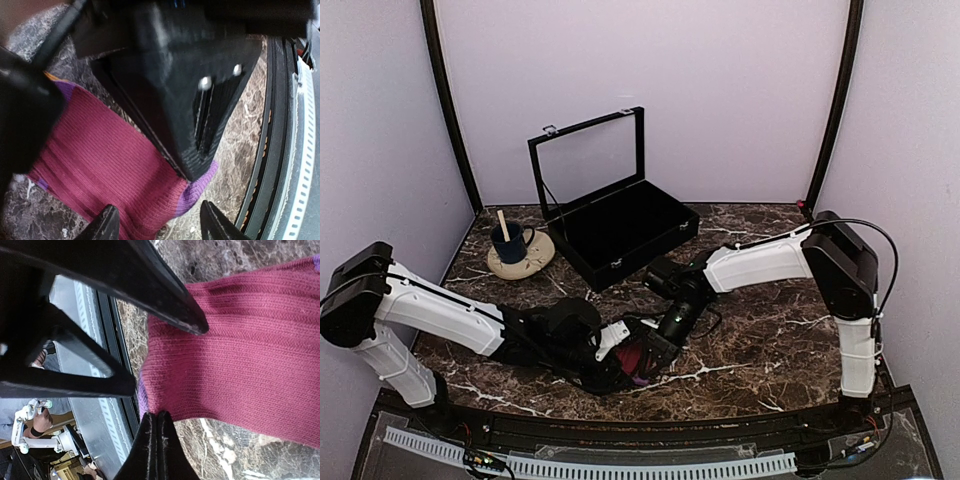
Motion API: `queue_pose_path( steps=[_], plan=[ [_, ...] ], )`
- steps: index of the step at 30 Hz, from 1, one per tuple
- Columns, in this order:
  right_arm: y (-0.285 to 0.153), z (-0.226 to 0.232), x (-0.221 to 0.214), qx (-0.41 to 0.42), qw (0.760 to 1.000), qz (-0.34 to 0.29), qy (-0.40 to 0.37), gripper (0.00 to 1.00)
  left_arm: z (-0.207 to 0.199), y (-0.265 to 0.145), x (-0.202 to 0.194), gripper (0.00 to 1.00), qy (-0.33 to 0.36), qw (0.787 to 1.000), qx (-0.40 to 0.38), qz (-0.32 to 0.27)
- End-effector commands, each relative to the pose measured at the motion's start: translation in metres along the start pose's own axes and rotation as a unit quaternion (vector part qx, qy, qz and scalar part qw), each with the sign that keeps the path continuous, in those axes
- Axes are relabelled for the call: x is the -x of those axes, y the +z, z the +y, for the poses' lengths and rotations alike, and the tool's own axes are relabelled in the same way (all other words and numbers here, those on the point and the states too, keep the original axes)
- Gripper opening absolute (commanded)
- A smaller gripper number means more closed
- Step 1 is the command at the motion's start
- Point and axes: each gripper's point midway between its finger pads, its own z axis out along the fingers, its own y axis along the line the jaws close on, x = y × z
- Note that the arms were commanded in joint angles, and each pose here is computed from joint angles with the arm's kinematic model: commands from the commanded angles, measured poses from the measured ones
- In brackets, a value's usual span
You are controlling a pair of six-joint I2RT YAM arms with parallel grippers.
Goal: Roll the socks
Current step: Roll the sock at the center of the board.
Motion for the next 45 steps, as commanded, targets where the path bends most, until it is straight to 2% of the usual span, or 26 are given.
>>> queue_pose_path(
  steps=[1, 12, 18, 24, 32, 38, 45],
  plan=[
    [-0.002, -0.001, 0.005, 0.013, 1.000, -0.001, 0.001, 0.00, -0.007, 0.002, 0.000, 0.56, 0.022, 1.000, -0.015, 0.011],
    [0.000, -0.004, 0.003, 0.018, 1.000, 0.005, 0.011, 0.00, -0.006, 0.012, -0.003, 0.38, 0.037, 0.999, -0.019, 0.025],
    [0.000, -0.008, 0.004, 0.014, 1.000, 0.004, 0.014, 0.00, -0.009, 0.014, 0.000, 0.23, 0.045, 0.998, -0.027, 0.028],
    [0.001, -0.013, 0.004, 0.009, 1.000, 0.005, 0.018, 0.00, -0.011, 0.015, 0.000, 0.13, 0.045, 0.998, -0.033, 0.034],
    [0.002, -0.023, 0.004, -0.013, 1.000, 0.009, 0.023, 0.01, -0.004, 0.016, -0.003, 0.00, 0.007, 0.998, -0.050, 0.043],
    [-0.001, -0.029, 0.004, -0.024, 0.999, -0.003, 0.030, 0.11, 0.007, 0.014, -0.004, 0.00, -0.037, 0.996, -0.073, 0.047],
    [-0.008, -0.039, 0.002, -0.020, 0.998, -0.030, 0.051, 0.24, 0.009, 0.017, -0.005, 0.00, -0.050, 0.992, -0.092, 0.077]
  ],
)
